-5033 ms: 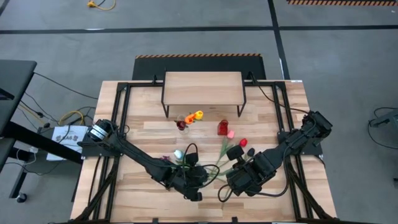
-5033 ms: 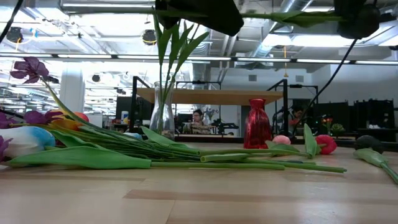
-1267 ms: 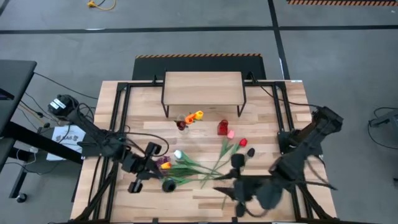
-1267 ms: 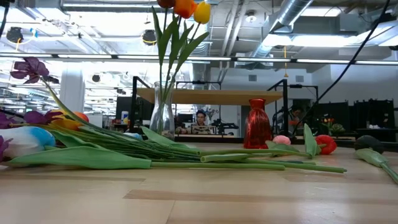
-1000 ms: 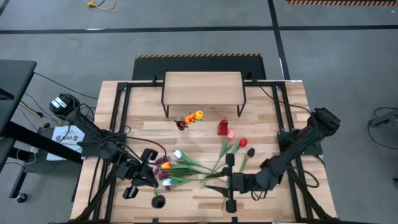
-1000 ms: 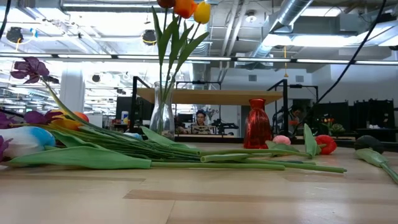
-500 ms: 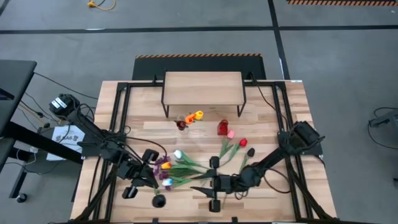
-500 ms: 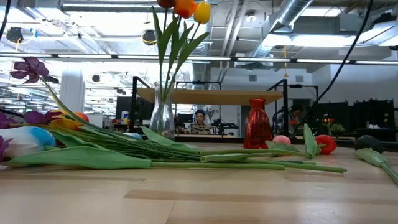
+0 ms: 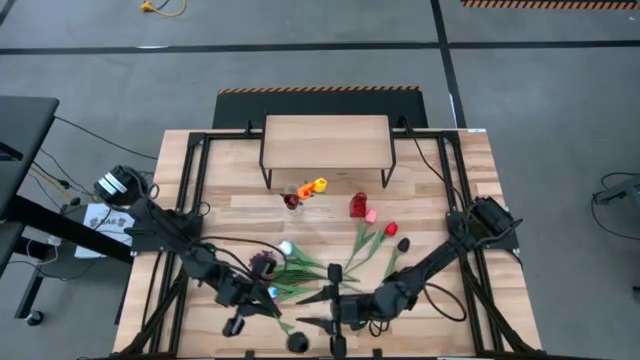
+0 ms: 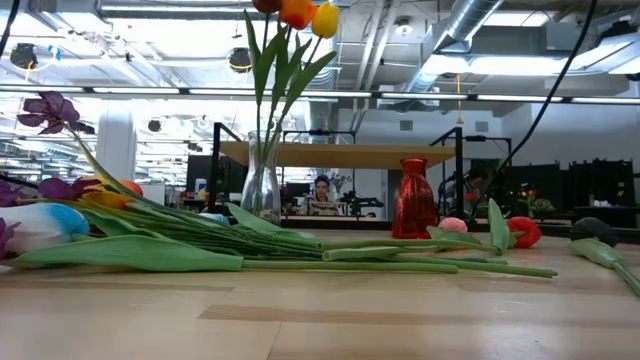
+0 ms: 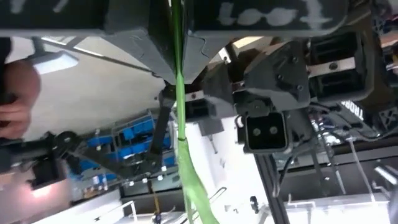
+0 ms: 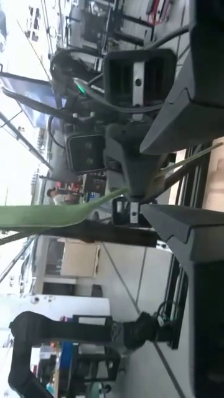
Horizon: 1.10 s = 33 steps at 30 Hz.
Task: Pick and place flowers into a vace then onto a shelf
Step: Put the left black tulip into the transparent vase
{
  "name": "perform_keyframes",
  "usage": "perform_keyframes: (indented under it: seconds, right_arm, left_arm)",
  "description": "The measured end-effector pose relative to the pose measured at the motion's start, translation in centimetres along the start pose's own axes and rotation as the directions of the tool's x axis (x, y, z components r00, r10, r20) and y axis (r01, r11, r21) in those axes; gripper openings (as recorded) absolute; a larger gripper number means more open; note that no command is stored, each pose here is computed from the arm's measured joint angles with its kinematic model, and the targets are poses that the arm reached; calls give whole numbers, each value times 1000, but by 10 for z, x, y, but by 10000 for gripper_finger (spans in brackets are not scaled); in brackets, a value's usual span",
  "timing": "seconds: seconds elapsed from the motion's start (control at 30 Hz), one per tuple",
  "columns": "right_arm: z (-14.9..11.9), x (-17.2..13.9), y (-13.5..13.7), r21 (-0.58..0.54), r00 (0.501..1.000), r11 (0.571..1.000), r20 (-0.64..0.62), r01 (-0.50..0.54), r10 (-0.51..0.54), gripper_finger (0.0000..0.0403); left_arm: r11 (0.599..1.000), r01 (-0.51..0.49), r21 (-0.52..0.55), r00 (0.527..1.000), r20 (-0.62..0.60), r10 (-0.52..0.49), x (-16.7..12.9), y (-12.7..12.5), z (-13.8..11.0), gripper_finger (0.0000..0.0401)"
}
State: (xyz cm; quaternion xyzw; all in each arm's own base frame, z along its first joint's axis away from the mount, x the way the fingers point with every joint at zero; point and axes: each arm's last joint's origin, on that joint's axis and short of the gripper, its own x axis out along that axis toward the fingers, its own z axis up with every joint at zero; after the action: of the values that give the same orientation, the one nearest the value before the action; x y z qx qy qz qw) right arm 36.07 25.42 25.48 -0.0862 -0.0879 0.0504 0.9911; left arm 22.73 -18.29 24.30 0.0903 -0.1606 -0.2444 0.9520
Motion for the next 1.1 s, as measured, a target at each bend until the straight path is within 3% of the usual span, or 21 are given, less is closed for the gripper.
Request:
perform_keyframes:
  seconds: [0.5,1.1]
  right_arm:
    - [4,-4,9,-3,993,994,40,-111,111,206]
    - [3,1,0,46,995,995,51,-87,84,153]
  left_arm:
    - [999,-52,10,997,-63,52,13,-1,-15,0]
    - [996,-85,-27,992,-100,82,14,9,-21,0]
